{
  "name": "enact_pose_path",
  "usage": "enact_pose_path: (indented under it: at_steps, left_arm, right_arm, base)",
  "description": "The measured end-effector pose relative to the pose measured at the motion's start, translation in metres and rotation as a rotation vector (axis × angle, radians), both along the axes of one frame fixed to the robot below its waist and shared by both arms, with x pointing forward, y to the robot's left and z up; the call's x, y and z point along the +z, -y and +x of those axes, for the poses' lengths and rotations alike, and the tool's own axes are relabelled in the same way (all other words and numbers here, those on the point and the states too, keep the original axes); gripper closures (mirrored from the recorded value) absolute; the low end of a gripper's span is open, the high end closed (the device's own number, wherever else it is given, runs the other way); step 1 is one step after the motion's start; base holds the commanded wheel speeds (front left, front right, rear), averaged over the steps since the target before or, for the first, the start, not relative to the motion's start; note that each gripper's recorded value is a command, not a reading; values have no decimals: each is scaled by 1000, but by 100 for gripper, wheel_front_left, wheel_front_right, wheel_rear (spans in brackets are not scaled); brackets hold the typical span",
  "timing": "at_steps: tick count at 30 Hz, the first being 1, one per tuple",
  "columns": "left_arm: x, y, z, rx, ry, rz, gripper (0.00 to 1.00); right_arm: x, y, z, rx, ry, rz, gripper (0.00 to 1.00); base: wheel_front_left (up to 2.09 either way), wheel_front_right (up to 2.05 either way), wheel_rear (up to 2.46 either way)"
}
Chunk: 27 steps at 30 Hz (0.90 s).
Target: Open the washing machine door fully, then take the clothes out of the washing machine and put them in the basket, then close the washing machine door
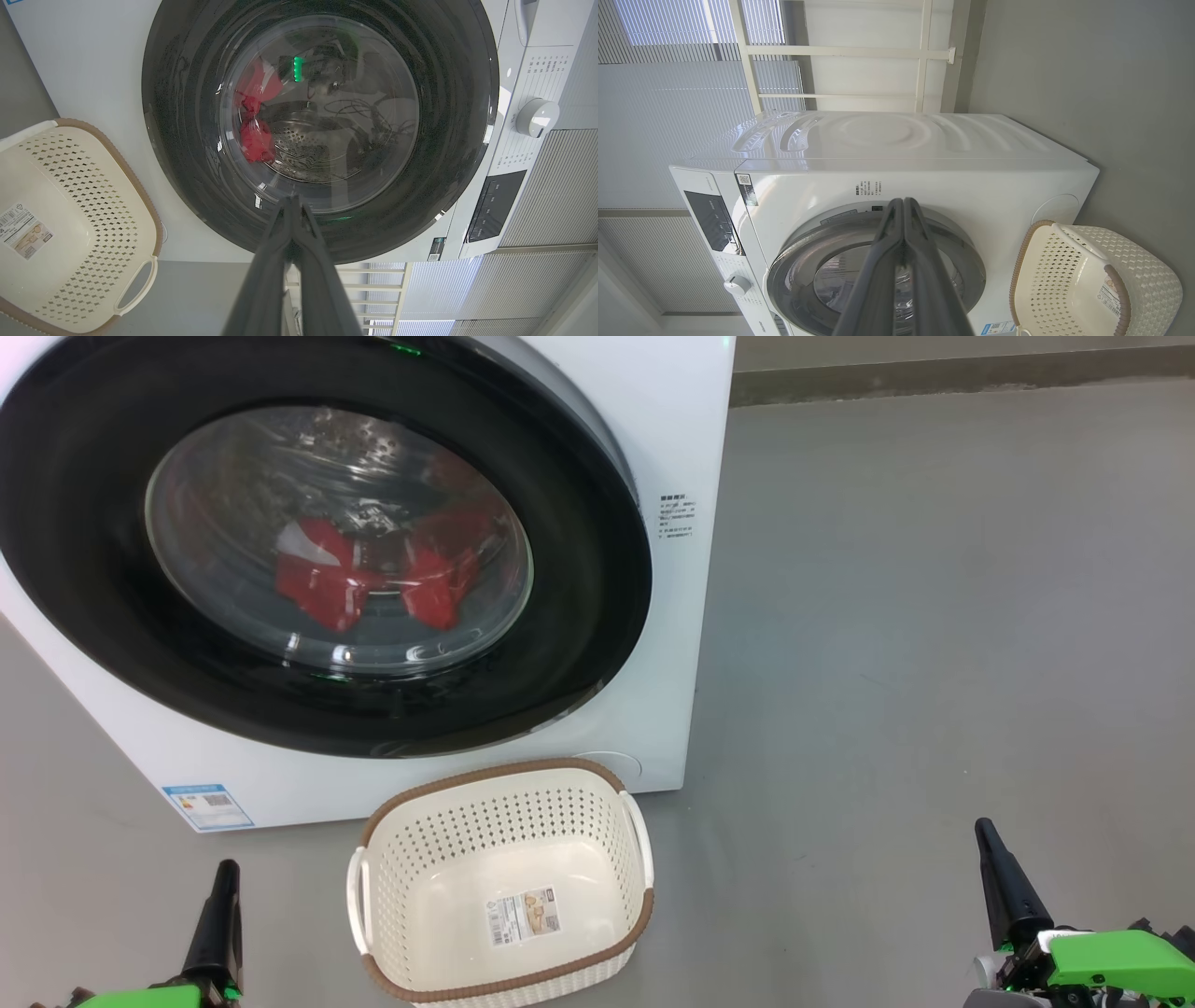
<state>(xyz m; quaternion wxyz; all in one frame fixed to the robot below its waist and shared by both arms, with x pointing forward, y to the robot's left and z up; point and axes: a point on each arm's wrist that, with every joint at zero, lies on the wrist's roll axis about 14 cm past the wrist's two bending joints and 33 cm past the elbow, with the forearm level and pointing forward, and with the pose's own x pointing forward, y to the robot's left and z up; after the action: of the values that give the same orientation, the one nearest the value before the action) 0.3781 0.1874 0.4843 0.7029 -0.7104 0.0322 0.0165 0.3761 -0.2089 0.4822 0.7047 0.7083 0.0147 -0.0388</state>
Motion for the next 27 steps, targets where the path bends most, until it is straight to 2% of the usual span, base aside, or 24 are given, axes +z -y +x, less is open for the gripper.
enact_pose_path:
  at_steps: [2,3,9,14,27]
  left_arm:
    - [0,0,0,0,0,0,100]
    - [0,0,0,0,-1,0,0]
    - [-35,9,-18,-3,-106,-29,0]
    - [-36,9,-20,3,-109,-22,0]
    - [-31,5,-20,-2,-97,167,0]
  right_arm:
    - [0,0,0,0,0,0,100]
    - [0,0,0,0,-1,0,0]
    - [-35,-3,-17,-6,-106,21,0]
    - [-36,-5,-18,-4,-110,15,0]
    - [-36,-12,-16,27,-120,-120,0]
  base:
    - [0,0,0]
    - [0,0,0]
    - [0,0,0]
    - [0,0,0]
    - [0,0,0]
